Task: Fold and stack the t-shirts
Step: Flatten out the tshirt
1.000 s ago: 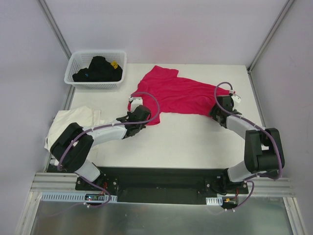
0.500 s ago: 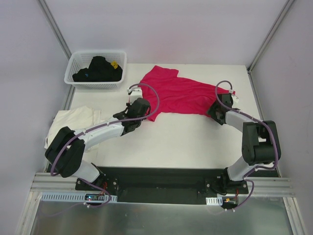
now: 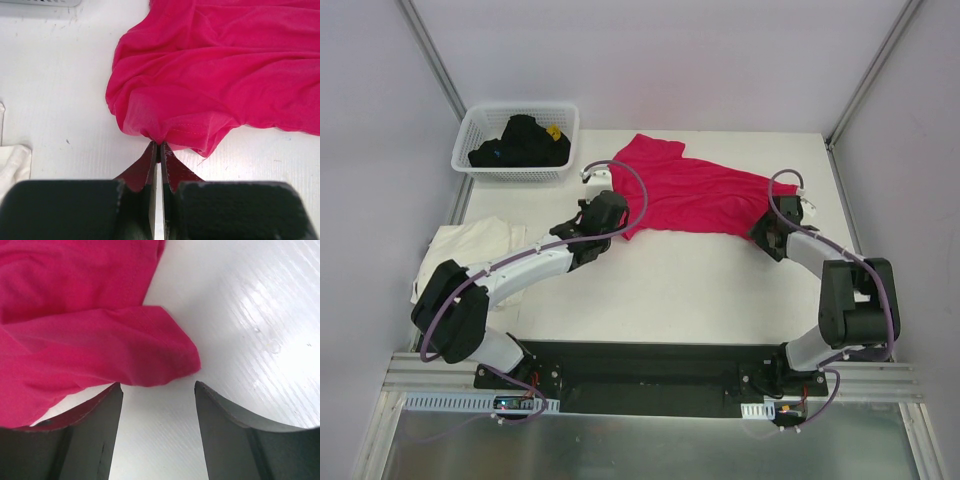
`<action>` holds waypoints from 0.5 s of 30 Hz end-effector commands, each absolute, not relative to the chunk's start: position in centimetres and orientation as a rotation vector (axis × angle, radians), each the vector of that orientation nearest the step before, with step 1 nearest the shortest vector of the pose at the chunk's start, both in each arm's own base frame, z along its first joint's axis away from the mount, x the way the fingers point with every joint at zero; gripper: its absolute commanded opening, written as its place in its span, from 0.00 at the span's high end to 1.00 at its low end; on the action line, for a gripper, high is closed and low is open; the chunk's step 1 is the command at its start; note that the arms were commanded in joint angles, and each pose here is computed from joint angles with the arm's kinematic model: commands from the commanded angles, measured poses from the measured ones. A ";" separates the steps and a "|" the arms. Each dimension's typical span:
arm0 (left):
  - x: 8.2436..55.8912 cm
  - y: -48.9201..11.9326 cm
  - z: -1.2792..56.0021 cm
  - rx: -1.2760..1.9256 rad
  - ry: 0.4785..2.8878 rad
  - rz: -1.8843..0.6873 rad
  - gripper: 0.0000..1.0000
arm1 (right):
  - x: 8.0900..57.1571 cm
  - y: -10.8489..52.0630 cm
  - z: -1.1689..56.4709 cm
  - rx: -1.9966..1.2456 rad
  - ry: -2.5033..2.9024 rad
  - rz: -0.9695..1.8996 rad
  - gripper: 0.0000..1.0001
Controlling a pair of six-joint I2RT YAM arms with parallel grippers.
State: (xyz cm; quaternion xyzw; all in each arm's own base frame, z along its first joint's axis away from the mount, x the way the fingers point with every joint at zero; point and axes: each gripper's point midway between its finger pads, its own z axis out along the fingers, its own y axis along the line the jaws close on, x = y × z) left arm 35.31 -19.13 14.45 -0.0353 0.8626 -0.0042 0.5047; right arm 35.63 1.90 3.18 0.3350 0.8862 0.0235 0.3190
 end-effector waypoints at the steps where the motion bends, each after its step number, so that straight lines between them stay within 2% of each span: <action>1: 35.4 -18.8 16.9 -0.097 2.028 -0.012 1.00 | 34.9 0.9 4.4 0.918 2.285 0.029 0.38; 7: 35.3 -18.9 16.8 -0.090 2.032 -0.019 1.00 | 33.8 0.3 4.2 0.921 2.285 -0.003 0.39; 15: 34.8 -18.7 16.8 -0.081 2.026 -0.005 1.00 | 35.1 -1.1 5.3 0.938 2.231 -0.053 0.44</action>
